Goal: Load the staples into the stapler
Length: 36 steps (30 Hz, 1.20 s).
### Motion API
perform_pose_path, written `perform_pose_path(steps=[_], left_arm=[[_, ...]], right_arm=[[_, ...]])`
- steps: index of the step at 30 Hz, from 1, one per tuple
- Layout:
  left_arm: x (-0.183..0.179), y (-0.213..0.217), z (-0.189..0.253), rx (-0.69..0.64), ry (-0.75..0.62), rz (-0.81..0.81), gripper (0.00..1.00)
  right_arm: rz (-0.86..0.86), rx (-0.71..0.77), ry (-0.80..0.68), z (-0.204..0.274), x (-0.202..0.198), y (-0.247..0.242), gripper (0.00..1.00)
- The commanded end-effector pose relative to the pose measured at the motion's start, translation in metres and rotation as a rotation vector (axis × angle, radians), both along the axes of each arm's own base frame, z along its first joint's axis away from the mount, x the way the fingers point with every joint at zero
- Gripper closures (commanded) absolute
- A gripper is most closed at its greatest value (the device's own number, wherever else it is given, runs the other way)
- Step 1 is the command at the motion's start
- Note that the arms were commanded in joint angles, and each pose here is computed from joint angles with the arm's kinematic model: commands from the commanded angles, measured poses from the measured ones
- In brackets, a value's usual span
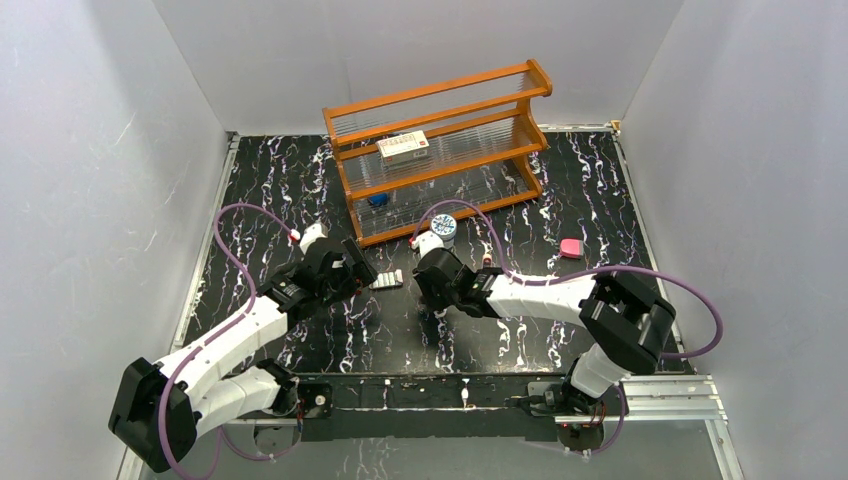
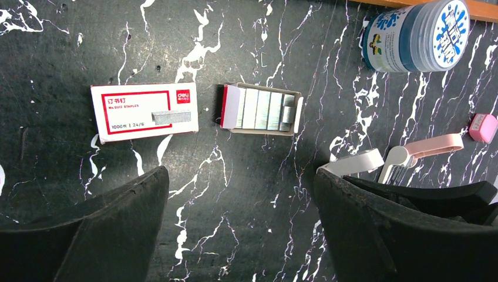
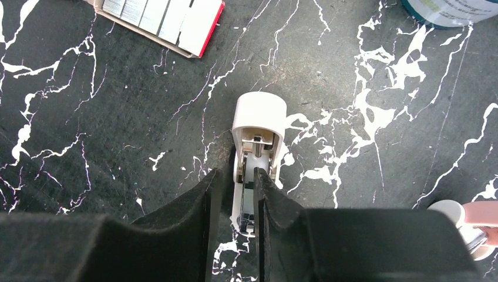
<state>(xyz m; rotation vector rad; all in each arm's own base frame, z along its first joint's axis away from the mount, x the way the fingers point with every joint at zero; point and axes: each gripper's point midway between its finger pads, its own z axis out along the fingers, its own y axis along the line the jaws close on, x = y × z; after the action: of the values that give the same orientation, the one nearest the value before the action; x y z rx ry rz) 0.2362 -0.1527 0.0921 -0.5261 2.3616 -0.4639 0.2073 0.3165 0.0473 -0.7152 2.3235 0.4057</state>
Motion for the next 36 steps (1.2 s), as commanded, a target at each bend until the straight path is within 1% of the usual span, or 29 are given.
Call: perform_pose_path(steps=[1,15,18,22,28,31,32,34,36], left_arm=[[0.0,0.003,0.0,0.001,-0.006,0.015,0.1],[0.002,0.001,-0.002,0.001,-0.002,0.015,0.1],[0.003,0.0,-0.001,0.002,-0.005,0.011,0.11],[0.005,0.0,0.002,0.002,-0.013,0.012,0.11],[0.005,0.003,0.006,0.007,-0.024,0.021,0.11],[0.002,0.016,0.003,0.034,-0.013,0.081,0.14],[0.0,0.021,0.002,0.039,-0.009,0.11,0.17],[-0.006,0.028,-0.003,0.042,0.005,0.151,0.24],[-0.011,0.031,-0.006,0.025,0.009,0.167,0.28]], right_arm=[[0.003,0.053,-0.016,0.014,0.007,0.015,0.66],[-0.024,0.041,0.042,0.008,-0.008,-0.001,0.66],[-0.023,0.058,0.029,0.017,-0.006,0.002,0.66],[-0.012,0.086,-0.01,0.041,0.003,0.012,0.65],[0.013,0.127,-0.043,0.072,0.013,0.033,0.61],[0.036,0.143,-0.042,0.086,0.019,0.05,0.57],[0.036,0.13,-0.034,0.087,0.021,0.053,0.55],[0.037,0.11,-0.021,0.09,0.026,0.063,0.55],[0.051,0.107,-0.001,0.089,0.028,0.074,0.56]])
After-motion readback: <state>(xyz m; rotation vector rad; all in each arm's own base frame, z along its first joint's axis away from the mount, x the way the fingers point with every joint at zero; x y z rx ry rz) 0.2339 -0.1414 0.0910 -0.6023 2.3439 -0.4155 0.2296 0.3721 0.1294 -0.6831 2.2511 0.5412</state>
